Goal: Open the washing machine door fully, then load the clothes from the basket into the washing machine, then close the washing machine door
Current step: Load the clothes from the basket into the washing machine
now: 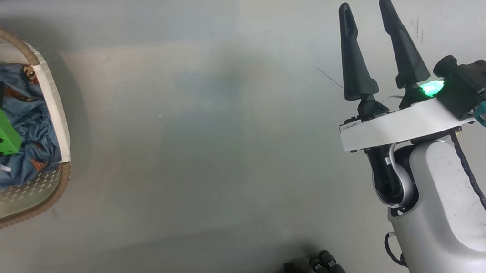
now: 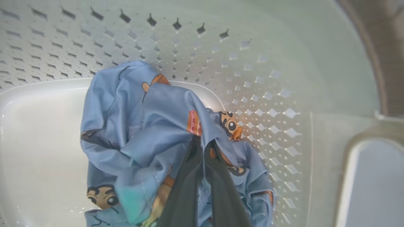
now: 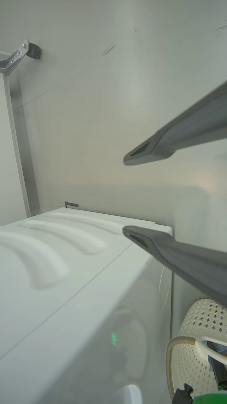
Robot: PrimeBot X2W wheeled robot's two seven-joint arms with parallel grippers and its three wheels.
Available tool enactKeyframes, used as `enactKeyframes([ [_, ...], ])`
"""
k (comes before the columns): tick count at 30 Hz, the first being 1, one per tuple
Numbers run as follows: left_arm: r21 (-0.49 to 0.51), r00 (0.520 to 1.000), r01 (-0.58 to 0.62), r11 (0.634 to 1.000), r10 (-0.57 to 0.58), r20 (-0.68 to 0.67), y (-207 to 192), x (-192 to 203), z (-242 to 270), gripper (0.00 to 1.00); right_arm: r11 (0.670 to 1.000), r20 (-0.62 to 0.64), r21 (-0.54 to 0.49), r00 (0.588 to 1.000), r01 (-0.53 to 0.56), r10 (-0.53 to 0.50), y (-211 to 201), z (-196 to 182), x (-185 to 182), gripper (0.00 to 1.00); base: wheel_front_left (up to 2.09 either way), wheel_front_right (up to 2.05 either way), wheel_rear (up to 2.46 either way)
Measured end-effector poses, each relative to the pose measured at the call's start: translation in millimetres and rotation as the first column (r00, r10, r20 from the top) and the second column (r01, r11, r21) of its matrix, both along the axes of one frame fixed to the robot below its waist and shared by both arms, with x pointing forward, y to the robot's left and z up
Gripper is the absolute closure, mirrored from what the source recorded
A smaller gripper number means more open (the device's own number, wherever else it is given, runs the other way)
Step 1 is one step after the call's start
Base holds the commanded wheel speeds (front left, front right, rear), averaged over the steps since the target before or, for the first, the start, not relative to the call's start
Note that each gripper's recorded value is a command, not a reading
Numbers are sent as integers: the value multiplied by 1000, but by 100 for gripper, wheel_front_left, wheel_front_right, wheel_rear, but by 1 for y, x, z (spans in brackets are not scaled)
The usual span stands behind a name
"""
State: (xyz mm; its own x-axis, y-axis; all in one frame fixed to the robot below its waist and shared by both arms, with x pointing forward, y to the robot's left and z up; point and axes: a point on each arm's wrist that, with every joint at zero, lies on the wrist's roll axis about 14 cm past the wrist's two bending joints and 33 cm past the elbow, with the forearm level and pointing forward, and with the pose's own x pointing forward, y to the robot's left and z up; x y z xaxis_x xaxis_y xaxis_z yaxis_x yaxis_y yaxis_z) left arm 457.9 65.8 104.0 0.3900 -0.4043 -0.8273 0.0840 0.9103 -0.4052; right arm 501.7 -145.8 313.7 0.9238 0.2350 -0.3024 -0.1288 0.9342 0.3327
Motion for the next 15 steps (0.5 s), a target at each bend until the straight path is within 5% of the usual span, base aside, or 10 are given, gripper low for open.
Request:
enactKeyframes([
  [15, -53, 984, -46, 998, 55, 167, 0, 15, 49, 100, 1000, 72, 5, 997, -13, 13, 5, 31, 8, 0, 0, 0, 0],
])
